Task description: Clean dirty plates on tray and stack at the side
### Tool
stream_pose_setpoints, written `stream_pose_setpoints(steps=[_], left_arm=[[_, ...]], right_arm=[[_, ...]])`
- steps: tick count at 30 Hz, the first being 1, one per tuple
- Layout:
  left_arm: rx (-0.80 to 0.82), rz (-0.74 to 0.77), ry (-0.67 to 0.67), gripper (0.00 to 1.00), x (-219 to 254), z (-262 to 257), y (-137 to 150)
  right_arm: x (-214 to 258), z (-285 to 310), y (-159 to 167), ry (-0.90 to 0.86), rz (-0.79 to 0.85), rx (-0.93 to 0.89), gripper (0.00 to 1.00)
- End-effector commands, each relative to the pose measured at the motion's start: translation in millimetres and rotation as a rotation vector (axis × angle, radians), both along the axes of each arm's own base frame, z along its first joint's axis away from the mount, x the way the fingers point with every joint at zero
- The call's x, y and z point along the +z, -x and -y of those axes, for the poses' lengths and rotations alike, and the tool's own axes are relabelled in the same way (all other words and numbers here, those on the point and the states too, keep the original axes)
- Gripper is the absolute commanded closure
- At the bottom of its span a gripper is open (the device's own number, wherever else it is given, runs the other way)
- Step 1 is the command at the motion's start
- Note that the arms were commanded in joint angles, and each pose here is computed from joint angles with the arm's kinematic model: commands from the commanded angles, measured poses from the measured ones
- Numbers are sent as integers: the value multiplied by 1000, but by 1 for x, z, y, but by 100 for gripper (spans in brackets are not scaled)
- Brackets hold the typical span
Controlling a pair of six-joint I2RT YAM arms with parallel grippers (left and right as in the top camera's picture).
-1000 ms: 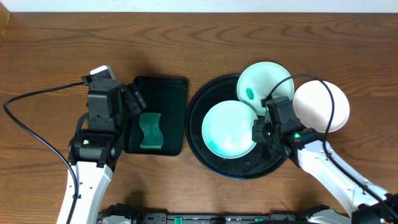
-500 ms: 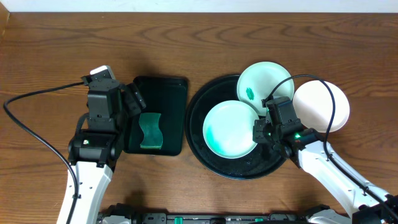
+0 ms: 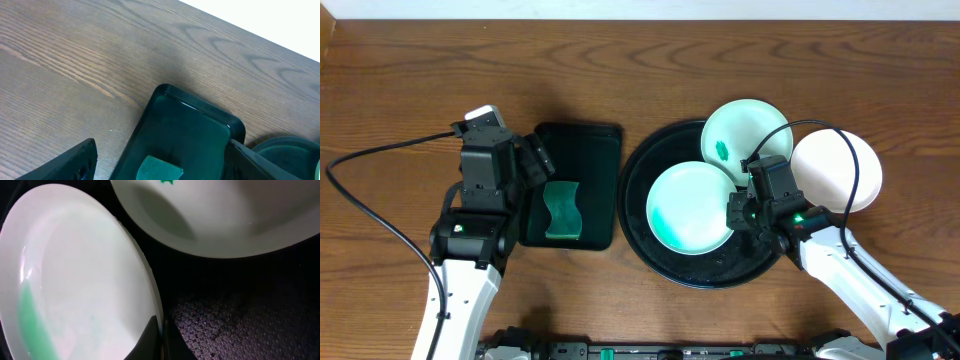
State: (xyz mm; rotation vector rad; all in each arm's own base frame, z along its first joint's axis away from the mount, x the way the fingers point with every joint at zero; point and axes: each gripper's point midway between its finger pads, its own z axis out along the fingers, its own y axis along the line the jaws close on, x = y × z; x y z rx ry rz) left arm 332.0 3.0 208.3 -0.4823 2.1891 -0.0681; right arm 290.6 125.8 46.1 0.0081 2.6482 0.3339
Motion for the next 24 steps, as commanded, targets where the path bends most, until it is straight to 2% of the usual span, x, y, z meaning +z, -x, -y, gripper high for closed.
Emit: stream_pose_setpoints(steps=[1, 10, 17, 24], left_arm=[[12, 15, -13, 18, 7, -4, -2], [12, 15, -13, 19, 7, -4, -2], [12, 15, -13, 19, 7, -4, -2], [12, 15, -13, 19, 7, -4, -2]], right_arm=[[7, 0, -1, -13, 22, -14, 99], [46, -17, -8, -218, 88, -40, 99], [61, -26, -13, -294, 93, -58, 99], [95, -34, -34, -351, 131, -94, 99]])
